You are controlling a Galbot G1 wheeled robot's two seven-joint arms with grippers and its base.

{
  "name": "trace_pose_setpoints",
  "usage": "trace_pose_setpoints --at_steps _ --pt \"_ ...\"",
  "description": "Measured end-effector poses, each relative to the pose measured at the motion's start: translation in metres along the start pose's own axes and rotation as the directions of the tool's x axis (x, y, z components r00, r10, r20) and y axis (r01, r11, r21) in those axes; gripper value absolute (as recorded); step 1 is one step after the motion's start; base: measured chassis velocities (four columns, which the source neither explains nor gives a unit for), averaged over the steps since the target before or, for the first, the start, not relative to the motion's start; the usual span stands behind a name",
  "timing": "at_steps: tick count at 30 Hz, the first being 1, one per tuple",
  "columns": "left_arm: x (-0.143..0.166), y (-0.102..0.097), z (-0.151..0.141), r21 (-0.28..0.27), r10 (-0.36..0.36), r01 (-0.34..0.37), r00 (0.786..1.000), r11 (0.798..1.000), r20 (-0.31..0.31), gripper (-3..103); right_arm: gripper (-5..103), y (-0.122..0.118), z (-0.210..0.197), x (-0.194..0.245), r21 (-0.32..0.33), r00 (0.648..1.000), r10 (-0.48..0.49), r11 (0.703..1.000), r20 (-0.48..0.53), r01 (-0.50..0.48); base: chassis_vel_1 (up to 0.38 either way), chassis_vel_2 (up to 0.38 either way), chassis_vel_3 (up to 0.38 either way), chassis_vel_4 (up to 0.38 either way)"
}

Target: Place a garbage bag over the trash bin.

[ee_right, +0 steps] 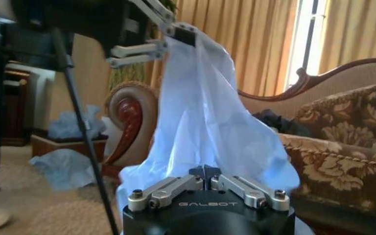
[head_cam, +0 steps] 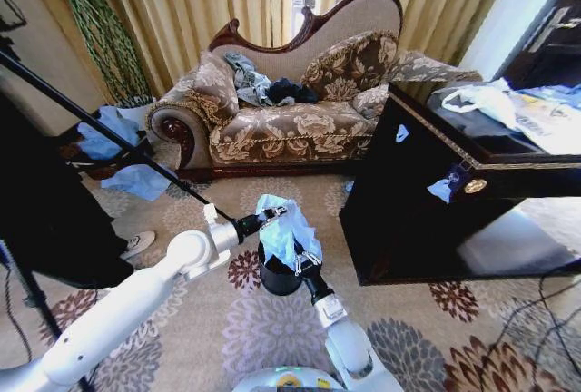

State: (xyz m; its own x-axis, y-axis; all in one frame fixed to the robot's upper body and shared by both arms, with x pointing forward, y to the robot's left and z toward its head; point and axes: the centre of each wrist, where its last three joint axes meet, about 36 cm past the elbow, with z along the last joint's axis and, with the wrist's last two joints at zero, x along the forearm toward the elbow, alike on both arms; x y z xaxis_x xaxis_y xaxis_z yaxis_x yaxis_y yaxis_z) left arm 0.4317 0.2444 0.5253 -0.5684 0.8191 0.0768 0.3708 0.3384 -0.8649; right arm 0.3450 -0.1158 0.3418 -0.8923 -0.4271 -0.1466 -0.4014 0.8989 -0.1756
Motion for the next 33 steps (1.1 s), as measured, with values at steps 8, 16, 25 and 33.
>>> trace_pose_setpoints --at_steps 8,16,25,33 --pt "-0.005 -0.007 -0.007 -0.023 0.014 -0.015 1.000 1.000 -0.004 0 0 -0.016 -0.009 -0.046 -0.047 0.998 0.028 0.999 0.048 -0.026 0.000 0.000 0.000 0.000" --pt "-0.002 -0.015 -0.018 -0.040 0.025 -0.026 1.000 0.999 -0.018 0 0 -0.026 -0.002 -0.049 -0.116 0.984 -0.150 0.980 0.092 0.161 0.000 0.000 0.000 0.000" --pt "0.004 -0.030 -0.019 -0.047 0.040 -0.043 0.998 0.998 -0.055 0 0 -0.018 0.005 -0.079 -0.156 0.975 -0.152 0.972 0.161 0.177 0.000 0.000 0.000 0.000" --pt "0.007 -0.040 -0.018 -0.049 0.056 -0.060 0.995 0.997 -0.077 0 0 -0.023 0.010 -0.089 -0.110 0.978 -0.162 0.978 0.134 0.177 0.000 0.000 0.000 0.000"
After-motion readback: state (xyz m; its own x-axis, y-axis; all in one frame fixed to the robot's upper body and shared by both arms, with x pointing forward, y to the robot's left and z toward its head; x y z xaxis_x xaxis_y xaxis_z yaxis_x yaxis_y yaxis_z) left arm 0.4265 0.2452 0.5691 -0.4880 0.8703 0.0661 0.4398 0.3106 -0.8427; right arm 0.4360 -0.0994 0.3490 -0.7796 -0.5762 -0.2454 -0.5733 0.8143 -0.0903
